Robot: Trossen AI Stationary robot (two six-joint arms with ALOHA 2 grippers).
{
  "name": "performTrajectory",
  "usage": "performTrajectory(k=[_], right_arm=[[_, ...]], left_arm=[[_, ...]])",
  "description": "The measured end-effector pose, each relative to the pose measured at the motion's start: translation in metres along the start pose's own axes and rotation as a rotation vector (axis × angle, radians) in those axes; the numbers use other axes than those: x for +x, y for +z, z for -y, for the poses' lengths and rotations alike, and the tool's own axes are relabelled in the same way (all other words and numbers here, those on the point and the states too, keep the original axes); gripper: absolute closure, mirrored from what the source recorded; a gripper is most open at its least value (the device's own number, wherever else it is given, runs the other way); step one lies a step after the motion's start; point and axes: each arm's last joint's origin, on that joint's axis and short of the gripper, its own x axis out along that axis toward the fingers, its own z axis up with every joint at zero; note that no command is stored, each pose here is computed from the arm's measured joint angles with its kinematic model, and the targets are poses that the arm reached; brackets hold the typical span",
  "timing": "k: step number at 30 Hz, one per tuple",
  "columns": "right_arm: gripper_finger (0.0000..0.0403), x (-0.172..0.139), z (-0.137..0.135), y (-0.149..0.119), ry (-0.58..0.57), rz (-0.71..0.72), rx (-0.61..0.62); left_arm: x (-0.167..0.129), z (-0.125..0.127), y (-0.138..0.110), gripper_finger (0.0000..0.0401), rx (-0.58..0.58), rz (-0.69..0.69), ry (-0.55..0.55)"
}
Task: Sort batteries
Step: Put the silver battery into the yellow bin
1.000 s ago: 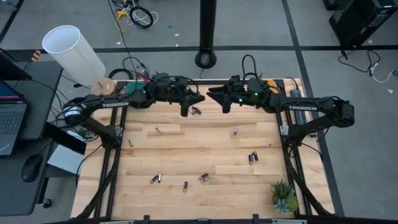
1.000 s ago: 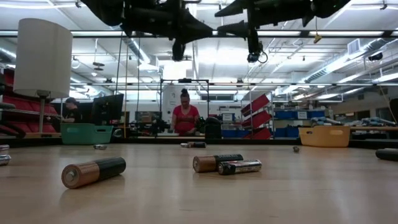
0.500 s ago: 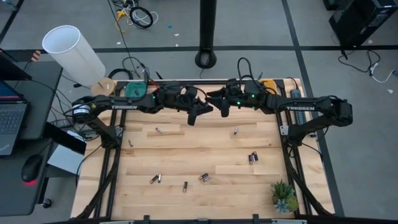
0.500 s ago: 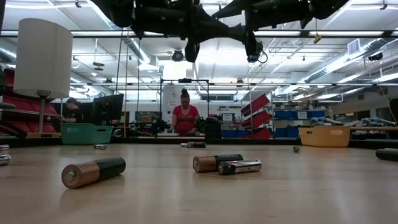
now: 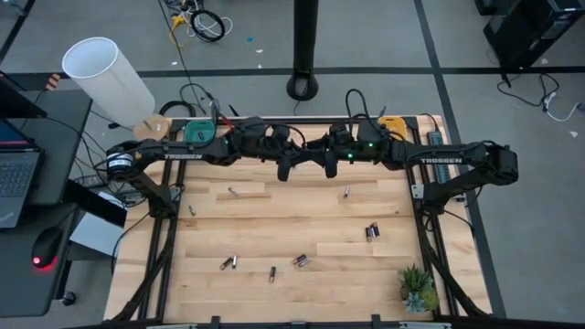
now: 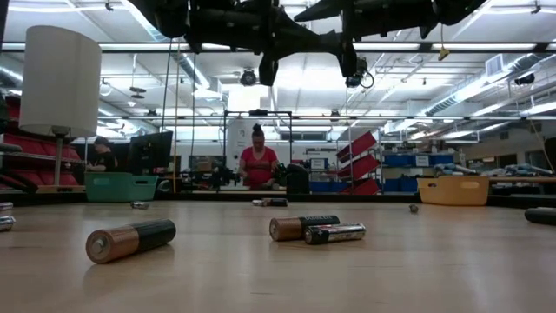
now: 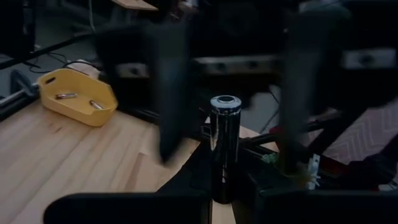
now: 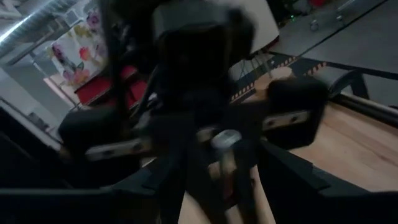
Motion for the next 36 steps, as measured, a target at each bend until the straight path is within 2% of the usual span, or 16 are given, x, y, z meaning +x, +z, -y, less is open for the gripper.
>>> performTrajectory(k=[7,10,14,17,27,31,36], right_arm=[[0.0246,0.002,0.001,-0.001,0.0,0.003,-0.002],[0.029,0.005,0.003,-0.002,-0.003,-0.002,0.002],[0.0373,0.006,0.003,-0.004,0.006,-0.015,-0.009],[0.0375,0.006,0.004,-0.004,0.0,-0.019,-0.01],[0.0375,0.004,0.009,-0.003,-0.021,-0.028,0.008],[0.0375,-0.01,0.017,-0.001,-0.192,-0.052,0.019],[0.0375,-0.045,0.029,0.007,-0.481,-0.084,0.016]], left_arm=[[0.0,0.0,0.002,0.0367,0.004,0.027,0.019],[0.0,0.0,0.003,0.0367,0.007,0.042,0.028],[0.0,-0.001,0.0,0.0367,-0.01,0.029,0.042],[0.001,0.0,-0.002,0.0362,-0.015,0.007,0.053],[0.0,-0.002,-0.007,0.0221,-0.022,-0.039,0.124],[-0.009,-0.009,-0.014,0.02,-0.067,-0.151,0.205],[-0.031,-0.017,-0.021,0.0209,-0.102,-0.314,0.375]])
